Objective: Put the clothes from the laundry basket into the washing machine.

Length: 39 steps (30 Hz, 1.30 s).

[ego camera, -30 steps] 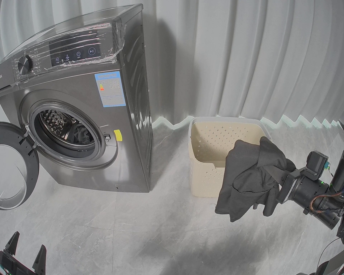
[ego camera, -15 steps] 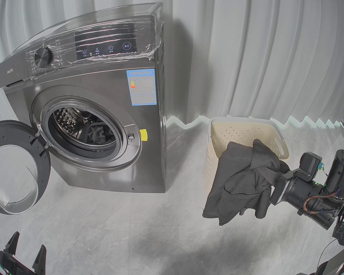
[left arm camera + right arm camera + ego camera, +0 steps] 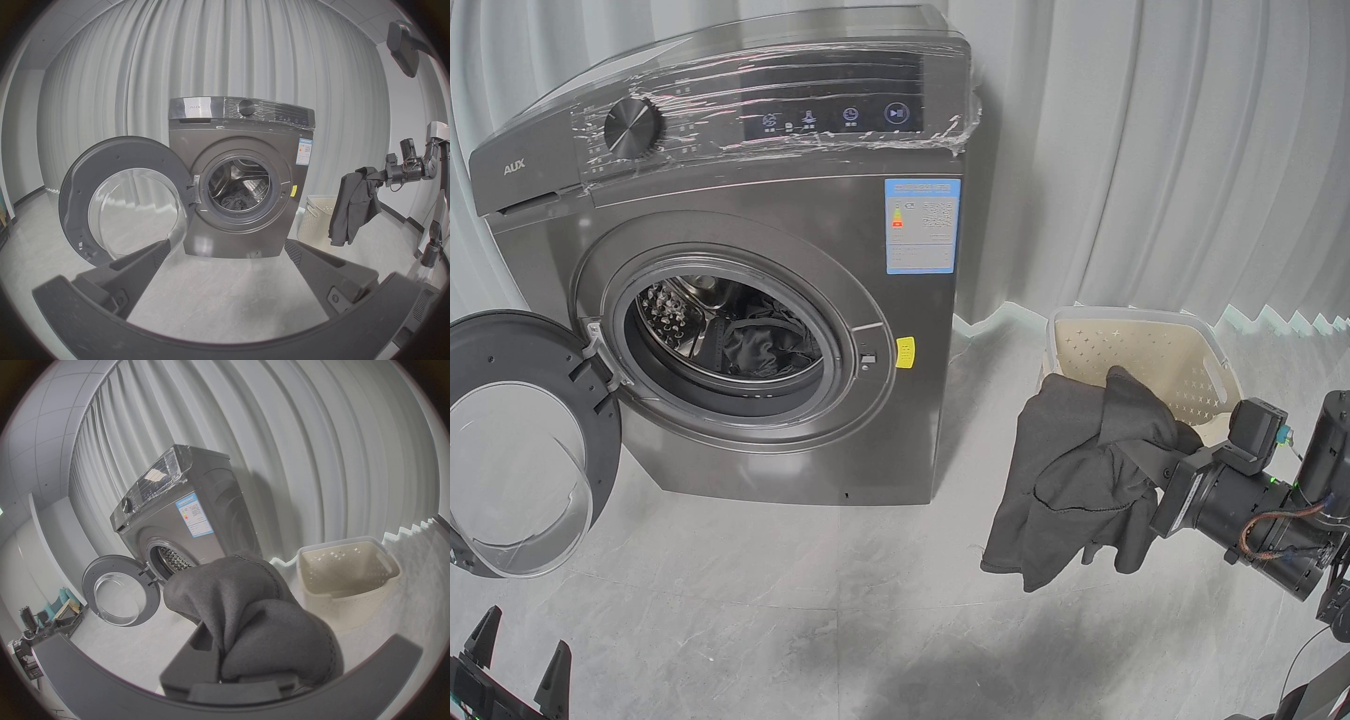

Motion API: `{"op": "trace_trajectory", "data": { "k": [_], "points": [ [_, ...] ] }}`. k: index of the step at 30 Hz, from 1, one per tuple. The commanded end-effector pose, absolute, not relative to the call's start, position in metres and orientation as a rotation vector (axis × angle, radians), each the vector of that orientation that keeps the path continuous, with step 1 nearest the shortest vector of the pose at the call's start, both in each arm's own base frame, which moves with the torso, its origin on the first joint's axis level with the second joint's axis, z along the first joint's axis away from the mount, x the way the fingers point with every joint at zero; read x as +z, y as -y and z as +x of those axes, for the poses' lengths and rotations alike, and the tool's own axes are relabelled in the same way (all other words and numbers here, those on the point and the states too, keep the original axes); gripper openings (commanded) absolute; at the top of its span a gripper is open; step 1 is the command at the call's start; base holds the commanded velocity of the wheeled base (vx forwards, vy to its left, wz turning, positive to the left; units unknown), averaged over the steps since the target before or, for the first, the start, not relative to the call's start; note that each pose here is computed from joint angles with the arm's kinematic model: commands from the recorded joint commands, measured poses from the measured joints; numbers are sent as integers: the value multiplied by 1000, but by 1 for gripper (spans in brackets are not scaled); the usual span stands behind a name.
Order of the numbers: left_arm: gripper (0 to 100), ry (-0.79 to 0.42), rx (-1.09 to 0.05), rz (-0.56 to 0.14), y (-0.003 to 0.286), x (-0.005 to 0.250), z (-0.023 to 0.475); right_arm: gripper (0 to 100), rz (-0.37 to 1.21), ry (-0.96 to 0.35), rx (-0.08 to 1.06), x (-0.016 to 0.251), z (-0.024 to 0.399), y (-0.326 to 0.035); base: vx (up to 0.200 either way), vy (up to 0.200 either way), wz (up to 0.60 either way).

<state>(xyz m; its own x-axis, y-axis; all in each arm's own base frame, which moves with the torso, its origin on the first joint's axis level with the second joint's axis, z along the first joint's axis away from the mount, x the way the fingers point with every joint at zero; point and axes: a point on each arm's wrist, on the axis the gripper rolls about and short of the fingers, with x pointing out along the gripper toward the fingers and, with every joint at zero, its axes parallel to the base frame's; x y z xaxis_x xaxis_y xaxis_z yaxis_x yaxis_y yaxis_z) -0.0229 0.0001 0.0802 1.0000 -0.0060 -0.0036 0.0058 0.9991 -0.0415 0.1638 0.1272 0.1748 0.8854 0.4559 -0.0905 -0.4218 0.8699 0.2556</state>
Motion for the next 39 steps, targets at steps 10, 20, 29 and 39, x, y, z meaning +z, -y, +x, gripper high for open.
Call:
{"op": "trace_trajectory", "data": {
  "k": [10,20,29,39],
  "points": [
    [100,-3,-6,-43,0,75,-23,0,235,-152,463,175,164,-128,0,200,0],
    [100,-5,-6,-43,0,75,-23,0,234,-156,474,174,162,-130,0,200,0],
    [100,-5,-6,-43,0,75,-23,0,230,-163,473,172,162,-130,0,0,0],
    [100,-3,-6,-41,0,75,-23,0,233,-164,475,172,162,-129,-120,0,0]
  ]
}}
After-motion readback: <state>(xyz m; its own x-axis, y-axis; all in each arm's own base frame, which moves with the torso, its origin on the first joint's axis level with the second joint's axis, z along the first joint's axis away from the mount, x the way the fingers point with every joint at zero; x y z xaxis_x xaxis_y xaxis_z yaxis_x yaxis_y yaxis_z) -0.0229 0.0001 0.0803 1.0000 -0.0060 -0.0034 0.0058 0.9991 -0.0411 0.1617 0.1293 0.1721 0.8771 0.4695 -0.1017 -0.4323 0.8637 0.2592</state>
